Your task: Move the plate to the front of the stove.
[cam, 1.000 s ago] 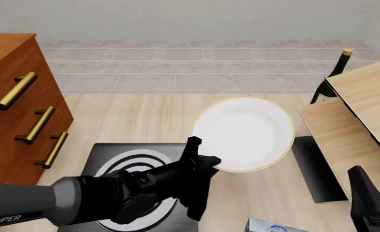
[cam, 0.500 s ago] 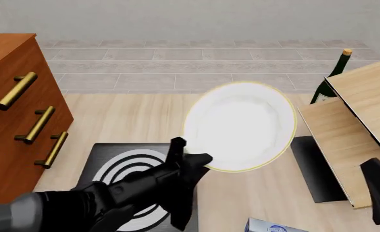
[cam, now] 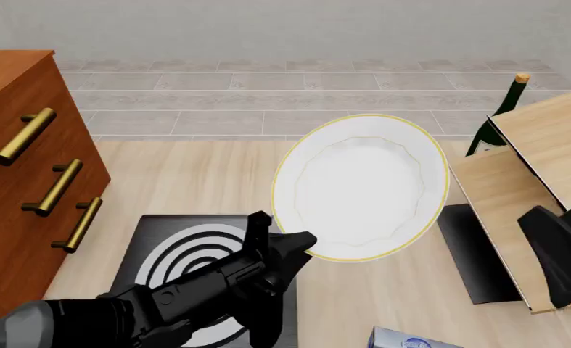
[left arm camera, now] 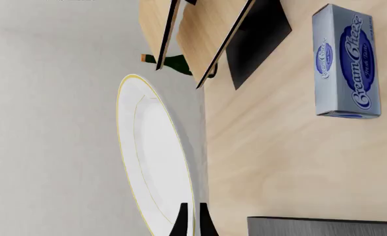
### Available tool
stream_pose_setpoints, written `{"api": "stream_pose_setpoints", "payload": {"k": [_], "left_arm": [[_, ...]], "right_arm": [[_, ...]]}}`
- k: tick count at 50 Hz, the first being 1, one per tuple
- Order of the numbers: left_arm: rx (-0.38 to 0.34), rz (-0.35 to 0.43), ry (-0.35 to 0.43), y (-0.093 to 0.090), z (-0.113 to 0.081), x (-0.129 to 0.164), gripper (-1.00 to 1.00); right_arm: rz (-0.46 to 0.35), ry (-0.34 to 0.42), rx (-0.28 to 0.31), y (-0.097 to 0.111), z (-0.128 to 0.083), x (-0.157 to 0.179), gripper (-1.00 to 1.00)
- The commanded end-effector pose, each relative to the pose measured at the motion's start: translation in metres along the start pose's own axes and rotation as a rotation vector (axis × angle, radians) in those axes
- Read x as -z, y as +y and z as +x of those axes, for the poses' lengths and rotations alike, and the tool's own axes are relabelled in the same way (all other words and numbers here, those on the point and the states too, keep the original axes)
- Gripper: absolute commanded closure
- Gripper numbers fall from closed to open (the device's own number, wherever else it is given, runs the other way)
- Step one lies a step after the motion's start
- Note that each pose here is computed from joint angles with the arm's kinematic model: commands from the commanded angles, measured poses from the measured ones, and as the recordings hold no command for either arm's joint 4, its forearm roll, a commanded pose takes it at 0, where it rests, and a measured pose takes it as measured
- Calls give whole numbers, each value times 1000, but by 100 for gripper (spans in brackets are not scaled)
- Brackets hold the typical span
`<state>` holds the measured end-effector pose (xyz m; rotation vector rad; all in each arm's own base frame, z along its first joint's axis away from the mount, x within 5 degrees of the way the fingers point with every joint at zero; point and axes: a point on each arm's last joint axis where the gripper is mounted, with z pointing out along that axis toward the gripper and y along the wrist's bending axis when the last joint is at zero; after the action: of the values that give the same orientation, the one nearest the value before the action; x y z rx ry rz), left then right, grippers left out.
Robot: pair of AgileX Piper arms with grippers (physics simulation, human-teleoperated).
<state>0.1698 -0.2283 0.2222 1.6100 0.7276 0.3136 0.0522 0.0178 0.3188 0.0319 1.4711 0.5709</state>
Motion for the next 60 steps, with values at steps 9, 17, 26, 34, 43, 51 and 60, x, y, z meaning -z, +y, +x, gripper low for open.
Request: {"api": "stream_pose_setpoints", "payload": {"k": [9, 17, 26, 34, 43, 51, 60], "left_arm": [[-6, -33, -24, 2, -5, 8, 100], [-3, -36, -34, 2, -8, 11, 100], [-2, -37, -41, 1, -9, 12, 100], [1, -37, -44, 1, -10, 13, 100], [1, -39, -54, 0, -13, 13, 100], [8, -39, -60, 0, -14, 15, 100], [3, -36, -64, -1, -15, 15, 100]], "right_arm": [[33, 36, -123, -3, 5, -34, -100], [25, 67, -176, -5, 14, -55, -100], [36, 102, -212, -9, 28, -75, -100], [47, 123, -247, -12, 38, -87, -100], [54, 145, -267, -15, 49, -103, -100], [39, 176, -278, -13, 58, -121, -100], [20, 201, -275, -8, 64, -136, -100]]}}
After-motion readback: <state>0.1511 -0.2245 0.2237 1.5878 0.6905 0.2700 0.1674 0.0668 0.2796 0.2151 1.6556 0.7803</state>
